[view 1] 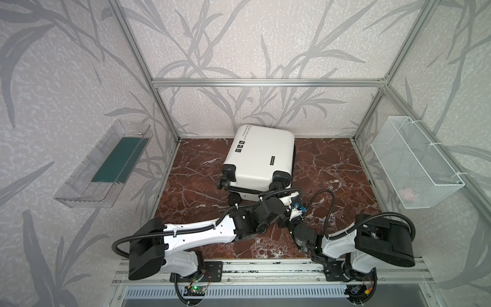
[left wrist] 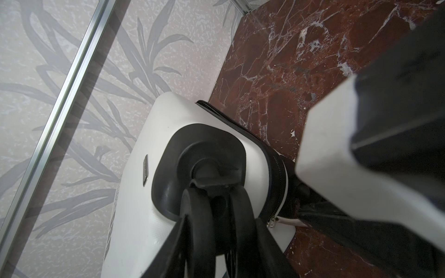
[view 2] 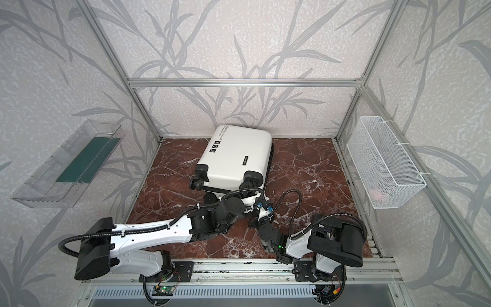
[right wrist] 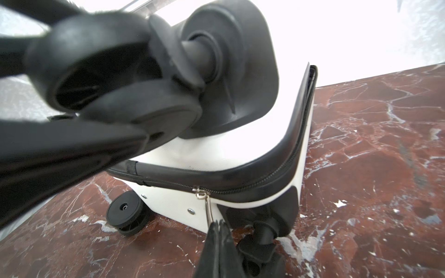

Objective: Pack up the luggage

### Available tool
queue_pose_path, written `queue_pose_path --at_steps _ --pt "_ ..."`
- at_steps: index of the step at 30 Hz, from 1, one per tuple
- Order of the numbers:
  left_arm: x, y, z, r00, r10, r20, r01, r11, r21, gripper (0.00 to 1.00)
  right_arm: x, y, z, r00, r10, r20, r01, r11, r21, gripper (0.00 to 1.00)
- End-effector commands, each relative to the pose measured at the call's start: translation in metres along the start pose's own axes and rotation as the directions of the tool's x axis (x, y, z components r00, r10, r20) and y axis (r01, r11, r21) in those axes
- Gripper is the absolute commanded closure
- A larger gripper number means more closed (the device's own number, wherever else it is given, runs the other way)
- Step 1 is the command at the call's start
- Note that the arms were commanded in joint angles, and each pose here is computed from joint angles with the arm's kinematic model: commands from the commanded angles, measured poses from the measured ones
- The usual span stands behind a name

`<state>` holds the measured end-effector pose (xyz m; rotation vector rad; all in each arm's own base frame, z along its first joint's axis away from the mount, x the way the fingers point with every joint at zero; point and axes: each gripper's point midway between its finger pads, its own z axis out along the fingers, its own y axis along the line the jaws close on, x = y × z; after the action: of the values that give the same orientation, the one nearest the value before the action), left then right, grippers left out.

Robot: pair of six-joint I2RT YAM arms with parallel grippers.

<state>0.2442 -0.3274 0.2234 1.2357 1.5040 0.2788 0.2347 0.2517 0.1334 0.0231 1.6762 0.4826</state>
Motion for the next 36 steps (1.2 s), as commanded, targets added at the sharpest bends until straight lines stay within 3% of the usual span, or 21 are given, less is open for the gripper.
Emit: queue_pose_path --at_steps 1,11,15,17,19,22,36 --pt "-0.025 0.025 -0.007 0.992 -0.092 0.092 0.097 0.994 -0.051 1.0 -0.002 -0.044 -0.011 0.998 -0.051 0.032 0.045 0.982 0.182 1.0" --pt "-0.026 0.026 -0.007 0.991 -0.097 0.094 0.102 0.993 -0.052 1.0 -0.005 -0.061 -0.016 0.998 -0.061 0.016 0.056 0.971 0.231 1.0" --pt "-0.027 0.026 -0.007 0.99 -0.1 0.096 0.105 0.993 -0.05 1.0 -0.001 -0.024 -0.006 0.996 -0.084 -0.016 0.083 0.996 -0.04 1.0" --pt "-0.028 0.026 -0.007 0.99 -0.104 0.1 0.11 0.993 -0.05 1.0 -0.002 -0.009 -0.005 0.997 -0.072 -0.006 0.071 0.988 -0.134 0.75" --pt "-0.028 0.026 -0.007 0.99 -0.104 0.1 0.109 0.993 -0.049 1.0 0.002 0.003 -0.002 0.997 -0.075 -0.026 0.069 0.979 -0.191 0.59" --pt "-0.028 0.027 -0.008 0.989 -0.105 0.1 0.11 0.993 -0.05 1.0 0.007 0.019 0.002 0.993 -0.102 -0.058 0.085 0.967 -0.241 0.48" --pt "-0.029 0.028 -0.009 0.988 -0.114 0.107 0.119 0.992 -0.049 1.0 0.007 0.015 0.028 0.996 -0.091 -0.006 0.089 0.987 -0.133 0.51"
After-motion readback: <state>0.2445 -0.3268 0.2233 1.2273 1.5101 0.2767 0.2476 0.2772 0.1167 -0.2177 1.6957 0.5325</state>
